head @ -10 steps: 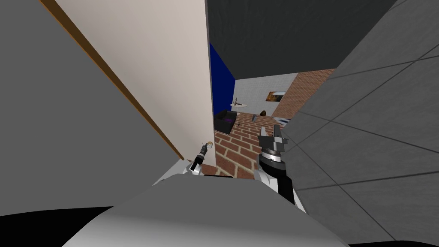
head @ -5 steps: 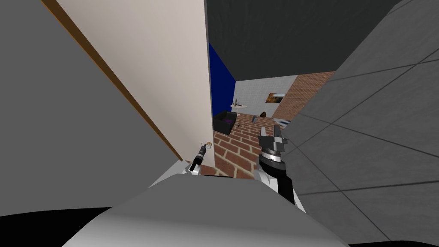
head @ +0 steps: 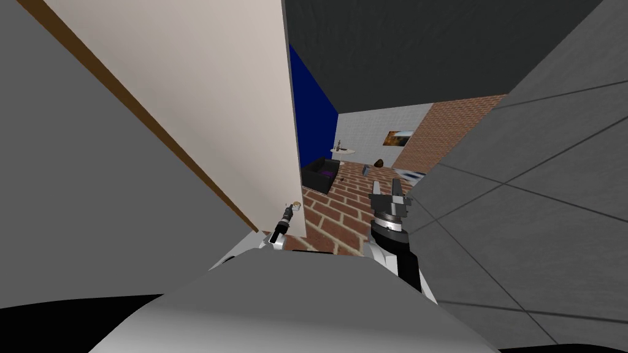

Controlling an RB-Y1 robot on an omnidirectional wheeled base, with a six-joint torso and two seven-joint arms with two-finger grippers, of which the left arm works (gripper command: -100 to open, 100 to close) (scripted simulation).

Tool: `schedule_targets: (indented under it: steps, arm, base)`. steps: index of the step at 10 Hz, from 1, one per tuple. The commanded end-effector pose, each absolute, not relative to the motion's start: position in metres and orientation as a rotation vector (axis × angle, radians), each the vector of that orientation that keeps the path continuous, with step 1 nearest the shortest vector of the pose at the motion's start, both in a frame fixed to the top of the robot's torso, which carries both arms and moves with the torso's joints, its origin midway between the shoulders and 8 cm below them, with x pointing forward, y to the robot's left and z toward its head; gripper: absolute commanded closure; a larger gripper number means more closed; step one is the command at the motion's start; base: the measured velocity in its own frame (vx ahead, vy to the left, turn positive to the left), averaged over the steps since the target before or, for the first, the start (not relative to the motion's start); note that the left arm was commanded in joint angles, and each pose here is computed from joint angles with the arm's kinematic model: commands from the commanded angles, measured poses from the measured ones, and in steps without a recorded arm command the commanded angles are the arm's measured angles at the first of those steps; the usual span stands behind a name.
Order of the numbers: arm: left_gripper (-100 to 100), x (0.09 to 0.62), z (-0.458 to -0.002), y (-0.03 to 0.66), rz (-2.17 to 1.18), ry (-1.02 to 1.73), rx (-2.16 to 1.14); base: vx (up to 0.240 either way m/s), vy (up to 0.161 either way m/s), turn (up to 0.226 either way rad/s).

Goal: Push the door open

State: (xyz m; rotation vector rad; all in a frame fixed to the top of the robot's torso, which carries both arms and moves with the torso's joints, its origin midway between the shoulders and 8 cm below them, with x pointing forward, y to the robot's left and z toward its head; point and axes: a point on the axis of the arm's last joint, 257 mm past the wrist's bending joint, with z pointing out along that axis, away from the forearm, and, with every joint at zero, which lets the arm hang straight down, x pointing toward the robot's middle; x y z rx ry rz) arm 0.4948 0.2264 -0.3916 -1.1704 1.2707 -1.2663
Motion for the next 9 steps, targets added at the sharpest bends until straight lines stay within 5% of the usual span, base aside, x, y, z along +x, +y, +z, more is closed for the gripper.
schedule_targets:
  steps: [1, 9]
  arm:
    - [100, 0.496, -0.391, 0.244, -1.24, 1.241, -1.184]
    - [100, 0.493, -0.394, 0.283, -1.17, 1.181, -1.233]
  base:
    - [0.114, -0.102, 0.015]
    - [0.144, -0.103, 0.038]
